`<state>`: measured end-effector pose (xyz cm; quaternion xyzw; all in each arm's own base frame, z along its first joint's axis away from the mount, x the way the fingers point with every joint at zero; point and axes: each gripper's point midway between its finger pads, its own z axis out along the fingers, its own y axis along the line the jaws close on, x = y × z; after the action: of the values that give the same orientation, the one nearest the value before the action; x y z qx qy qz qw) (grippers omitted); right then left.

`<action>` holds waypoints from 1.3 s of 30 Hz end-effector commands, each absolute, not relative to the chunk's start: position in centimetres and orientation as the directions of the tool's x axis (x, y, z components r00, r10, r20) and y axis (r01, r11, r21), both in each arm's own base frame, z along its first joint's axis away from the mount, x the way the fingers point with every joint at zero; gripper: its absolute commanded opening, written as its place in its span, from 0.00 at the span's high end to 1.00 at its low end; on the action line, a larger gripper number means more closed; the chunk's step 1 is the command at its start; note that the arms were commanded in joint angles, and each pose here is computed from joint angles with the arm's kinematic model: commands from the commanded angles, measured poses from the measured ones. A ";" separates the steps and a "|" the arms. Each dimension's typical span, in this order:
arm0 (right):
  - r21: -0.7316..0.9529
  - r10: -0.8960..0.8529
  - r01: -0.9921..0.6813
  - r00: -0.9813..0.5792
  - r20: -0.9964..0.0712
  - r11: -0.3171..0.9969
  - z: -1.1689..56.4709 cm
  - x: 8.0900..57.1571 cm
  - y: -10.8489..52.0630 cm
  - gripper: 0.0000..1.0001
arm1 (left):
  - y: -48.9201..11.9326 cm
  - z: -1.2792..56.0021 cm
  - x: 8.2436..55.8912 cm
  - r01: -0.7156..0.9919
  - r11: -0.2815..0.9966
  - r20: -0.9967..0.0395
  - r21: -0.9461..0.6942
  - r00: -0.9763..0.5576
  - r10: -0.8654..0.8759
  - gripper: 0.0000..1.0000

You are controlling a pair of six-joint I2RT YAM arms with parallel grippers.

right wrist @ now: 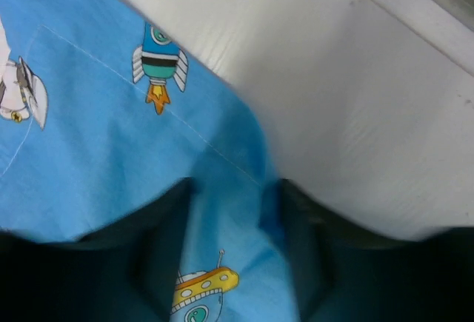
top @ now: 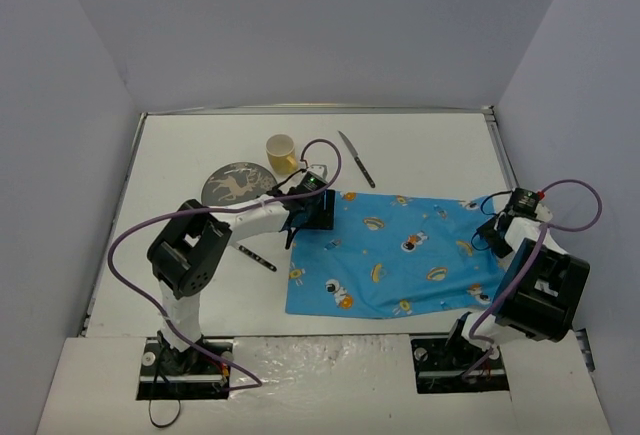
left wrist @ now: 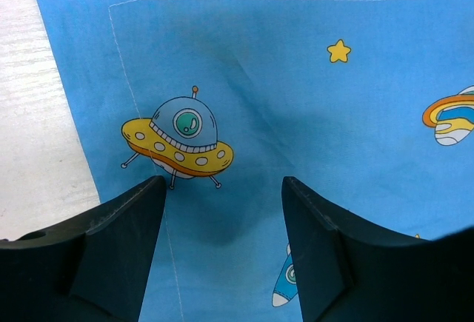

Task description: Set the dinner table for one person

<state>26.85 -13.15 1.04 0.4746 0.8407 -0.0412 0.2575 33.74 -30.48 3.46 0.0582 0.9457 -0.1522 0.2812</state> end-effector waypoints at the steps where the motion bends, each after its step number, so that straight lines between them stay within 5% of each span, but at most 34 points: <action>1: 0.220 0.755 0.782 -0.421 -0.503 0.583 2.3 28.4 -13.3 0.80 | -28.6 1.6 32.5 0.136 0.969 -0.503 -0.207 -0.864 0.014 0.41; 5: 0.200 0.693 0.770 -0.389 -0.607 0.607 6.3 29.6 -14.4 1.00 | -28.0 1.7 32.1 0.112 0.972 -0.495 -0.208 -0.869 -0.006 0.44; 14: 0.019 0.531 0.809 -0.368 -0.763 0.588 13.3 30.6 -15.8 0.99 | -27.1 3.6 32.1 0.070 0.976 -0.521 -0.204 -0.852 -0.048 0.45; 16: -0.009 0.529 0.822 -0.375 -0.761 0.569 12.9 30.2 -16.4 0.90 | -27.0 3.5 32.0 0.063 0.976 -0.518 -0.207 -0.854 -0.055 0.45; 20: -0.025 0.554 0.821 -0.407 -0.726 0.570 11.4 29.9 -16.1 0.53 | -27.2 3.2 31.9 0.064 0.976 -0.510 -0.210 -0.859 -0.053 0.45; 25: 0.056 0.540 0.775 -0.385 -0.749 0.630 12.7 31.2 -14.9 0.26 | -27.3 4.2 32.1 0.077 0.973 -0.527 -0.216 -0.848 -0.050 0.45; 39: 0.314 0.604 0.558 -0.467 -0.645 0.768 9.3 34.7 -8.7 0.27 | -28.3 10.6 30.7 0.275 0.934 -0.655 -0.228 -0.753 0.062 0.39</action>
<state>33.61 -10.16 9.58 0.3541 0.8585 -0.0144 0.3707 31.43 -27.02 5.55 0.0504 0.9498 -0.1153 0.2866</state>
